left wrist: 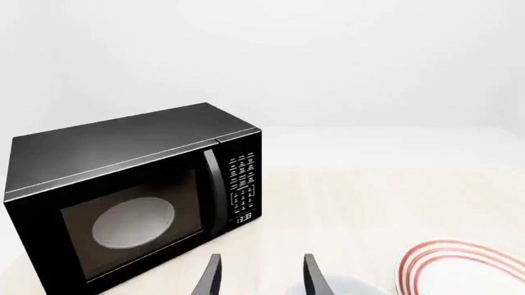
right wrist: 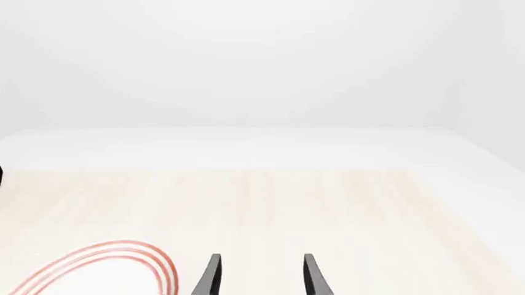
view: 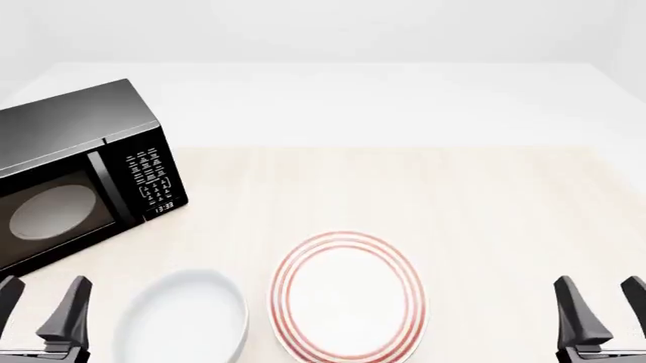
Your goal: Open the microwave.
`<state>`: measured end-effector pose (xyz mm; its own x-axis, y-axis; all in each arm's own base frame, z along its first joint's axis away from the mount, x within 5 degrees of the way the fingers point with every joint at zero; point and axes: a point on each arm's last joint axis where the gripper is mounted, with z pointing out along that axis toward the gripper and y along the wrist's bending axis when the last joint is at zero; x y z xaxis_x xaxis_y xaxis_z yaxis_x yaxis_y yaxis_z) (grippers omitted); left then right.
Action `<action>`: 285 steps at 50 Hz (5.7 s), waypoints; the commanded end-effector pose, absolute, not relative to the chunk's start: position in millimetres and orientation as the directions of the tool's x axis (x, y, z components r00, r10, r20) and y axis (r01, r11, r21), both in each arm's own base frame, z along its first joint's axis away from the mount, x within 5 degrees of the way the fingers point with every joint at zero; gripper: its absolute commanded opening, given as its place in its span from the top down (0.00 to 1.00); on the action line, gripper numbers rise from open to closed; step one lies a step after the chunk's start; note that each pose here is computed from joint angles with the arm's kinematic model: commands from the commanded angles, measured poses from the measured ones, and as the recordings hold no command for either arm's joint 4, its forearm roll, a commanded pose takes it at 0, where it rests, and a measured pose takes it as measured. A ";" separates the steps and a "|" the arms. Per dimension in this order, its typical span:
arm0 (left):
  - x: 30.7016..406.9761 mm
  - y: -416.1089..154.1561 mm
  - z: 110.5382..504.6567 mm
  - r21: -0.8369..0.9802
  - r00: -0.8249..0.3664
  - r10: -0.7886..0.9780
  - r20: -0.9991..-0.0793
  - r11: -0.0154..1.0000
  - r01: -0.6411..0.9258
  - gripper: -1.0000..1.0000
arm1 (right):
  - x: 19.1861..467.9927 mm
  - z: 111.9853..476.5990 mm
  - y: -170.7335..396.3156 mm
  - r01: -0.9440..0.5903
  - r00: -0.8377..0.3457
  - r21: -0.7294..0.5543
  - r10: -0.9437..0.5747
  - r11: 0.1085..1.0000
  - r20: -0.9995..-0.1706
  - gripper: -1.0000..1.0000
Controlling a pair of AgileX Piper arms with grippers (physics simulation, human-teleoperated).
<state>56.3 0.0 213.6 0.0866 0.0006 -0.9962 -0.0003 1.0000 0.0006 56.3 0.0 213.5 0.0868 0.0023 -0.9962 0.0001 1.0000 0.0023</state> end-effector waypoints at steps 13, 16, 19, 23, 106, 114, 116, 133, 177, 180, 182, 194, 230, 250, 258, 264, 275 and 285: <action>56.1 0.0 215.0 -0.006 0.093 -0.006 -0.996 1.000 0.000 0.00 | 56.6 214.1 -0.1 0.001 0.086 0.010 0.010 1.000 -0.996 0.00; 55.7 0.3 217.1 -0.014 0.096 -0.014 -0.995 1.000 -0.004 0.00 | 56.6 214.1 -0.1 0.001 0.086 0.010 0.010 1.000 -0.996 0.00; 55.1 2.2 219.7 -0.032 0.105 -0.028 -0.994 0.999 -0.037 0.00 | 56.6 214.1 -0.1 0.001 0.086 0.010 0.009 1.000 -0.996 0.00; 54.9 4.5 223.6 -0.015 0.091 -0.007 -0.996 0.997 -0.080 0.00 | 56.6 214.1 -0.1 0.001 0.086 0.009 0.009 1.000 -0.996 0.00; 157.4 21.3 269.2 -0.038 -0.165 -0.062 -0.984 0.989 -0.140 0.00 | 56.6 214.0 -0.1 0.001 0.085 0.009 0.009 1.000 -0.996 0.00; 169.4 22.1 265.4 -0.038 -0.176 -0.062 -0.983 0.990 -0.136 0.00 | 56.6 214.0 -0.1 0.001 0.085 0.009 0.009 1.000 -0.996 0.00; 171.5 22.4 266.5 -0.040 -0.175 -0.064 -0.982 0.990 -0.137 0.00 | 56.6 214.1 -0.1 0.001 0.085 0.009 0.009 1.000 -0.996 0.00; 227.9 30.8 255.0 -0.047 -0.202 -0.076 -0.976 0.988 -0.144 0.00 | 56.6 214.0 -0.1 0.001 0.085 0.009 0.009 1.000 -0.996 0.00; 263.9 36.9 226.9 -0.047 -0.263 -0.086 -0.961 0.987 -0.152 0.00 | 56.6 214.1 -0.1 0.001 0.085 0.009 0.009 1.000 -0.996 0.00; 265.3 37.9 224.9 -0.053 -0.266 -0.093 -0.959 0.986 -0.156 0.00 | 56.6 214.0 -0.1 0.001 0.085 0.009 0.009 1.000 -0.996 0.00; 266.5 38.5 223.0 -0.053 -0.269 -0.095 -0.959 0.986 -0.158 0.00 | 56.6 214.0 -0.1 0.001 0.085 0.009 0.009 1.000 -0.996 0.00; 272.9 40.2 216.4 -0.064 -0.277 -0.109 -0.955 0.984 -0.165 0.00 | 56.6 214.1 -0.1 0.001 0.085 0.009 0.009 1.000 -0.996 0.00; 293.7 41.9 193.3 -0.081 -0.309 -0.130 -0.942 0.982 -0.168 0.00 | 56.5 214.1 -0.1 0.001 0.086 0.009 0.009 1.000 -0.996 0.00; 299.6 48.0 183.9 -0.088 -0.320 -0.146 -0.936 0.978 -0.189 0.00 | 56.6 214.1 -0.1 0.001 0.085 0.009 0.009 1.000 -0.996 0.00; 303.5 47.1 178.8 -0.094 -0.324 -0.151 -0.934 0.978 -0.186 0.00 | 56.6 214.1 -0.1 0.001 0.085 0.009 0.009 1.000 -0.996 0.00; 304.5 47.8 174.3 -0.098 -0.329 -0.158 -0.931 0.977 -0.191 0.00 | 56.6 214.1 -0.1 0.001 0.085 0.009 0.009 1.000 -0.996 0.00; 309.5 46.8 171.9 -0.098 -0.335 -0.156 -0.929 0.978 -0.186 0.00 | 56.6 214.0 -0.1 0.001 0.085 0.009 0.009 1.000 -0.996 0.00; 312.1 46.3 170.4 -0.098 -0.337 -0.156 -0.928 0.978 -0.183 0.00 | 56.6 214.1 -0.1 0.001 0.085 0.009 0.009 1.000 -0.996 0.00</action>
